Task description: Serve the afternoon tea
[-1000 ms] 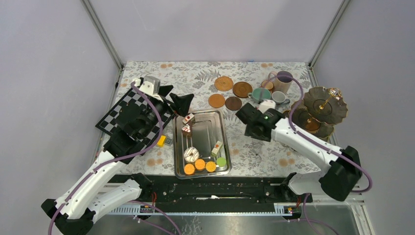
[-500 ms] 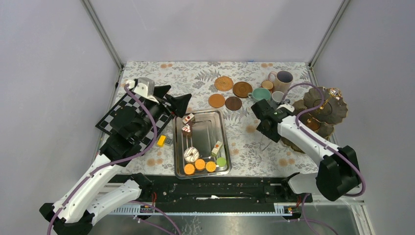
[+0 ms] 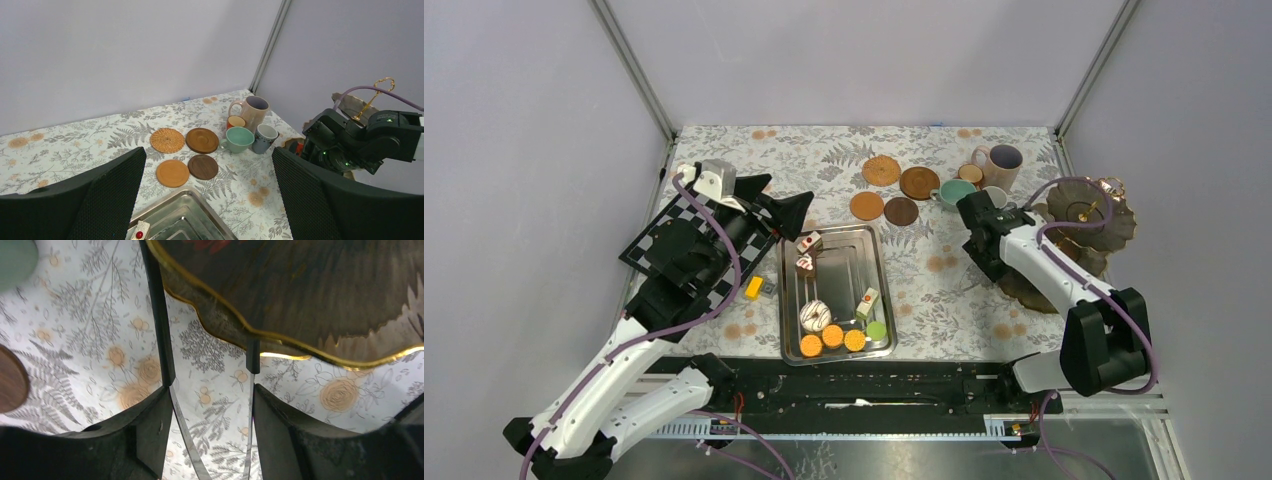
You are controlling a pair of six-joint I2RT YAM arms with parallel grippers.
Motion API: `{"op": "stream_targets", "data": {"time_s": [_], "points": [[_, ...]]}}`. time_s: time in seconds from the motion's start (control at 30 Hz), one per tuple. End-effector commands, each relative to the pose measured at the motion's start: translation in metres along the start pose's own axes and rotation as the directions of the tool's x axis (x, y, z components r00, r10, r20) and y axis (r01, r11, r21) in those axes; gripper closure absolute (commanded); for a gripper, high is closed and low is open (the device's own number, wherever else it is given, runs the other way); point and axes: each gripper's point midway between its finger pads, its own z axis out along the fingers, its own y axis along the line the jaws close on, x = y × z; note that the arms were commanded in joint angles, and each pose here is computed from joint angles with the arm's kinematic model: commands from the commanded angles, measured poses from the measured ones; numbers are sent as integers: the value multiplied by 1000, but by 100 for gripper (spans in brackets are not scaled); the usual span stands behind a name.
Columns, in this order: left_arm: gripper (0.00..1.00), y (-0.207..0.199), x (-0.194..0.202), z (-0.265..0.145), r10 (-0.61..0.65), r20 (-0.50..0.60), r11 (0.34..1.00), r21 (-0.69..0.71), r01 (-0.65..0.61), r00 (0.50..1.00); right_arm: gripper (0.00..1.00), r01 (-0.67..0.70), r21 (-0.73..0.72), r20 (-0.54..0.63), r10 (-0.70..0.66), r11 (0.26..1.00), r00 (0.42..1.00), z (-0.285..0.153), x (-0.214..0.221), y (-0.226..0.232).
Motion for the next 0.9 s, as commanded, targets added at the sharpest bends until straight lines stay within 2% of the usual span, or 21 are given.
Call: {"op": "stream_targets", "data": {"time_s": [0.0,0.17,0.4,0.53,0.73,0.87], "points": [[1,-6,-13,-2,-11,49,1000,28,10,999,40,-156,-2,15,156,988,988,12,-11,7],[1,-6,-13,-3,-12,52,1000,29,10,999,39,-185,31,29,184,982,983,23,-17,5],[1,-6,-15,-4,-10,56,1000,25,8,998,32,-136,41,3,136,990,991,29,-13,14],[1,-6,-15,-3,-10,55,1000,26,8,998,24,-90,27,-3,90,996,996,26,-14,15],[1,-6,-15,-3,-10,55,1000,28,9,998,19,-66,-9,6,66,998,998,19,-18,14],[1,-6,-14,-3,-10,53,1000,27,9,999,21,-43,-32,-8,43,999,999,15,-16,16]]}}
